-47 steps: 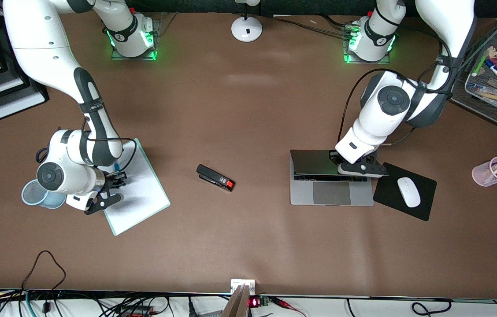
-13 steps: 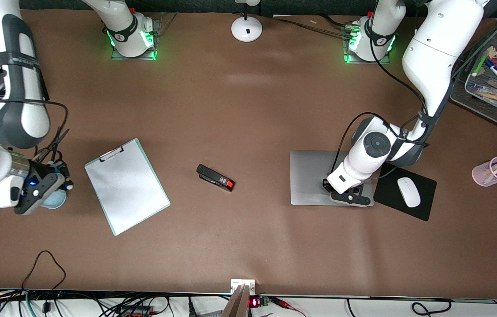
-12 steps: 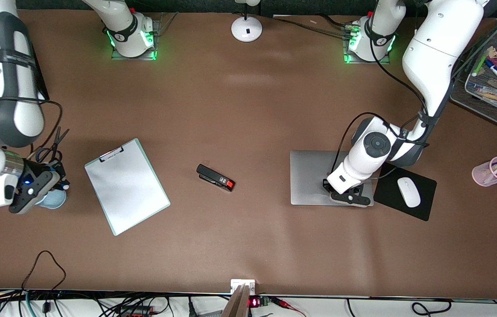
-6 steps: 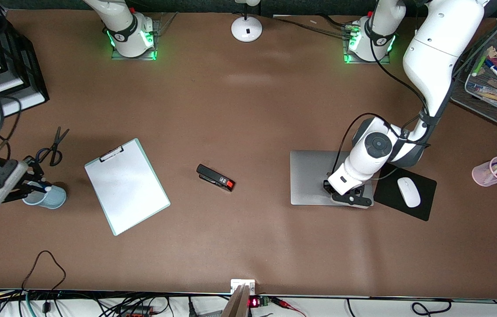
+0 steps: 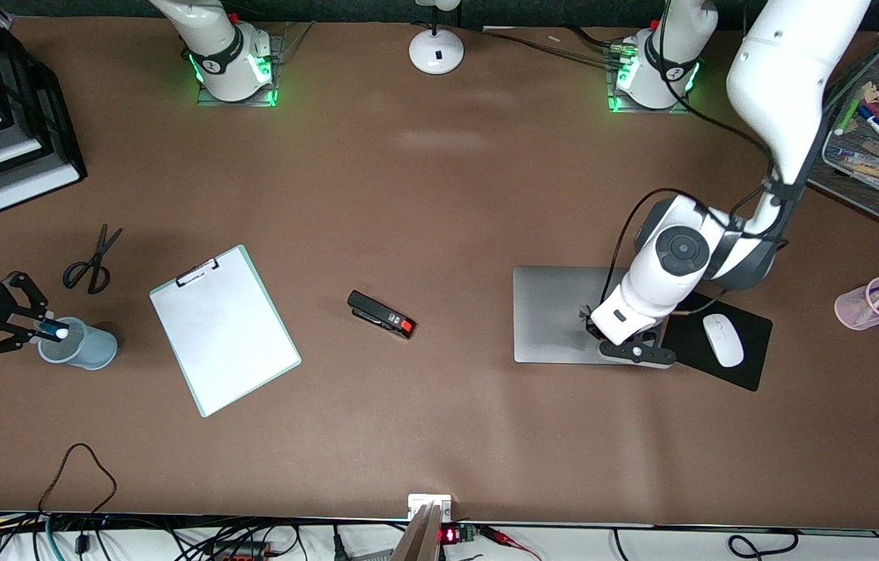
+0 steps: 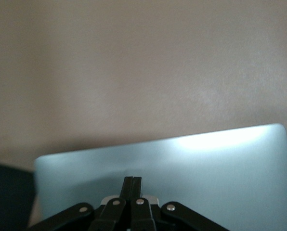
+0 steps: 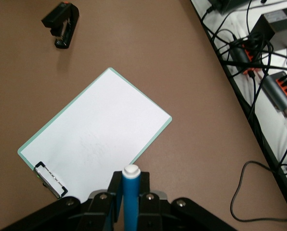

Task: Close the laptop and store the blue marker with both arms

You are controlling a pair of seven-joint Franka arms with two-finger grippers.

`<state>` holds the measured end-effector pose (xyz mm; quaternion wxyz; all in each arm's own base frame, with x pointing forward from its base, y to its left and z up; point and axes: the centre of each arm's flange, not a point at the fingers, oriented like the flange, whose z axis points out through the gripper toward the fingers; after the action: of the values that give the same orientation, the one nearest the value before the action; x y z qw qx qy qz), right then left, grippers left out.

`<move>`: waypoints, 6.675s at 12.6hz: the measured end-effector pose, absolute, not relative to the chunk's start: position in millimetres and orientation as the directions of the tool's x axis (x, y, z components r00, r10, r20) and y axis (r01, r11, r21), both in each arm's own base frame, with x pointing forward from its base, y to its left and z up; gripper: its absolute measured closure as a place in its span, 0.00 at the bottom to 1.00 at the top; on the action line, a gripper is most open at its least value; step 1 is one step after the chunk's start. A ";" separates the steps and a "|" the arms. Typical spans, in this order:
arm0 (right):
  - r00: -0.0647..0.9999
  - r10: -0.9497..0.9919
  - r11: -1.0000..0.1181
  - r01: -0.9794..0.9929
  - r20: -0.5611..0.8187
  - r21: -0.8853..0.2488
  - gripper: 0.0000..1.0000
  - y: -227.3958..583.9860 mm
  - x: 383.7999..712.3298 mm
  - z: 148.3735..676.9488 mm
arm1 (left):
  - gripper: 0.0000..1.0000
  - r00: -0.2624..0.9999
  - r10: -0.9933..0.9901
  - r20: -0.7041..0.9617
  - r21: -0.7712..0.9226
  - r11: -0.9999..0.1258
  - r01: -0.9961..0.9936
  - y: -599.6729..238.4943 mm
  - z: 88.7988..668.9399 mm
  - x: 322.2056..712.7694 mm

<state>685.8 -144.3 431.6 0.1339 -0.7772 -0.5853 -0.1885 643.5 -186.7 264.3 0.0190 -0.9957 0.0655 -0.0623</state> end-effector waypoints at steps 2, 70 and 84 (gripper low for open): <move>0.201 0.834 -0.254 0.967 0.513 0.034 0.82 -151.8 683.8 433.3 | 0.99 0.984 -0.165 0.066 -0.096 -0.983 -0.158 -185.8 293.3 635.0; -0.168 0.656 0.001 0.975 0.736 0.223 0.78 -304.7 648.4 229.6 | 0.00 0.995 -0.088 -0.051 -0.034 -0.995 -0.090 8.1 564.1 549.1; -0.055 0.708 -0.008 0.996 0.704 0.086 0.00 -294.5 653.0 308.1 | 0.00 0.999 -0.036 0.001 0.004 -0.999 -0.036 33.8 580.3 576.2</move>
<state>653.0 -294.5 308.1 0.2410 -0.6439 -0.6617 -0.2991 576.2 33.8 580.3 -0.0021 -0.9998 0.0179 -0.0007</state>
